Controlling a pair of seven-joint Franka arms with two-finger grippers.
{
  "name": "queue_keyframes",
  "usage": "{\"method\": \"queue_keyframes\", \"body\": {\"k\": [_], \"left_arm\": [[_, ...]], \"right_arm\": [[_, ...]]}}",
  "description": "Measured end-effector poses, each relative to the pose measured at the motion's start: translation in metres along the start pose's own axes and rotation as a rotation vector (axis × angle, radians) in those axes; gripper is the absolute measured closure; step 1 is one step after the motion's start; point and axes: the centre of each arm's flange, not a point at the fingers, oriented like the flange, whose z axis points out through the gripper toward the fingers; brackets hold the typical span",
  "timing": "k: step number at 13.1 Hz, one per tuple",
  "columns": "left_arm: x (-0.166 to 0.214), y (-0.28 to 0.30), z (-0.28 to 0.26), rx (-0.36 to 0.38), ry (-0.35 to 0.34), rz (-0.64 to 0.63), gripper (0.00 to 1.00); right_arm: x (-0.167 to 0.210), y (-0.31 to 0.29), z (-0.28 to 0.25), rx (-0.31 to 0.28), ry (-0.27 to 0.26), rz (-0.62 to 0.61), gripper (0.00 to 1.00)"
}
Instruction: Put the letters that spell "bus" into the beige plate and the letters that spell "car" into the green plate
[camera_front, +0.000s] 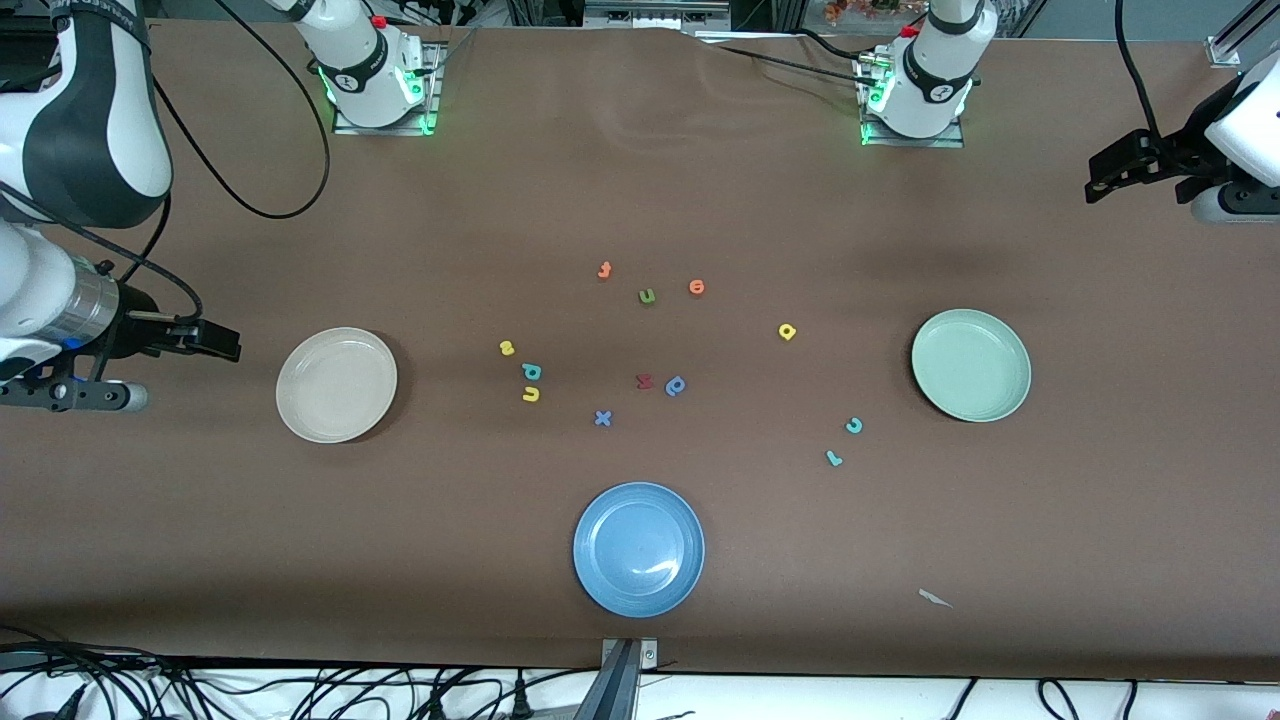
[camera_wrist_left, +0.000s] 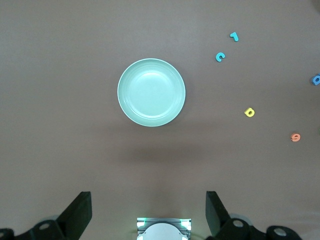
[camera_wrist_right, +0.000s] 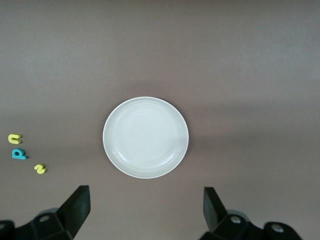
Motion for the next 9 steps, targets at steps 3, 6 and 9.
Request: {"method": "queue_keyframes", "body": {"k": [3, 6, 9], "left_arm": [[0.0, 0.0, 0.0, 0.0, 0.0, 0.0, 0.0], [0.0, 0.0, 0.0, 0.0, 0.0, 0.0, 0.0], [0.0, 0.0, 0.0, 0.0, 0.0, 0.0, 0.0]], "right_arm": [[0.0003, 0.0037, 0.0002, 0.007, -0.001, 0.008, 0.0], [0.0003, 0.0038, 0.0002, 0.008, -0.001, 0.008, 0.0], [0.0003, 0.0038, 0.0002, 0.008, -0.001, 0.008, 0.0]]}}
